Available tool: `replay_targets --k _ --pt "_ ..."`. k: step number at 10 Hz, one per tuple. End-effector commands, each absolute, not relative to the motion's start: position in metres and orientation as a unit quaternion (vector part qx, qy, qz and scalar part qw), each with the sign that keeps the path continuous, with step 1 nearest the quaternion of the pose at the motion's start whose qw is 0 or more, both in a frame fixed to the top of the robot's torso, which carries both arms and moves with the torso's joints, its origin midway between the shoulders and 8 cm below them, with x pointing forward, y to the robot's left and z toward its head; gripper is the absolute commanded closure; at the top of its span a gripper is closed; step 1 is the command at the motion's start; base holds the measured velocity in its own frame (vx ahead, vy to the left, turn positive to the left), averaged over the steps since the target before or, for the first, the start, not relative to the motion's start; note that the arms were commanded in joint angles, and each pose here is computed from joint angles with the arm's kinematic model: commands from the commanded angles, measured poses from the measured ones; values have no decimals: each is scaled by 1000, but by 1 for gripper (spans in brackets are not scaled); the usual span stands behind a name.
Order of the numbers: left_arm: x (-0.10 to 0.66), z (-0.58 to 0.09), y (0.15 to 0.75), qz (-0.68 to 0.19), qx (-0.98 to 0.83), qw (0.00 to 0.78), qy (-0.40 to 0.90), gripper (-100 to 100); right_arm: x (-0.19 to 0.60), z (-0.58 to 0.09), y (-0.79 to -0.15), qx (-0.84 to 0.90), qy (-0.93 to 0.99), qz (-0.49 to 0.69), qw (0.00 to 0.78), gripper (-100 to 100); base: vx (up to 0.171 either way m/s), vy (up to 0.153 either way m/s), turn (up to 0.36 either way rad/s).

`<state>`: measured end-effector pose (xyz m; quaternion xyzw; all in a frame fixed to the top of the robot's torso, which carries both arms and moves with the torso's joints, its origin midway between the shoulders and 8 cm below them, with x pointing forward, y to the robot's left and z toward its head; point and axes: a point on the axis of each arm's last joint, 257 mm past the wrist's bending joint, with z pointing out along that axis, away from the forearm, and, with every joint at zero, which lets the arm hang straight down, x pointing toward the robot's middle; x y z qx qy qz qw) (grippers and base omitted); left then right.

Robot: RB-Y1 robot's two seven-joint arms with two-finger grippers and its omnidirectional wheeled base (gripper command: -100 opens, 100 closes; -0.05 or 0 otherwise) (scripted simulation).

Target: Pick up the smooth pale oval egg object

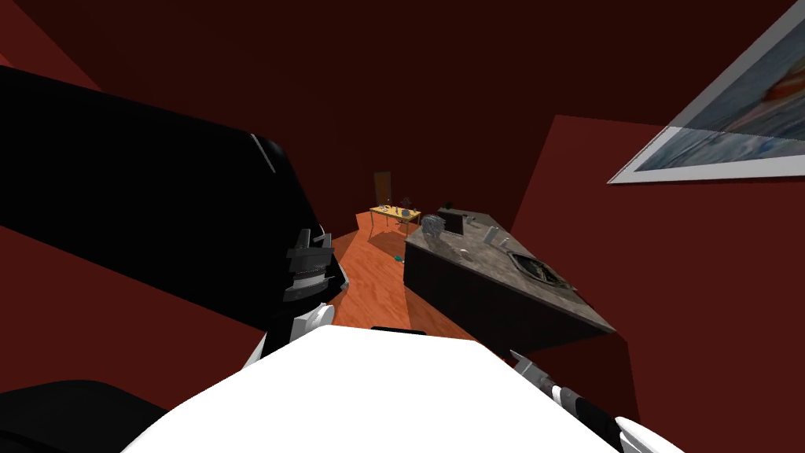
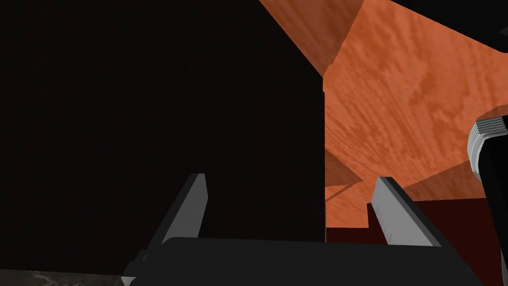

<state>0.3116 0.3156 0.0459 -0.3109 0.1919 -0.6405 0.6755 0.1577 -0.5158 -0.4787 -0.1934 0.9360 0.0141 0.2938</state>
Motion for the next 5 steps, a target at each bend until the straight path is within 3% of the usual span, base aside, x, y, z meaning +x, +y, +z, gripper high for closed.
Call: replay_targets --k 1,5 --pt "312 46 316 -640 -311 676 192 0 149 -476 -535 -207 938 -6 277 -100 55 83 52" --pt "312 46 316 -640 -311 676 192 0 117 -448 -638 -277 934 -102 199 -100 128 136 95"
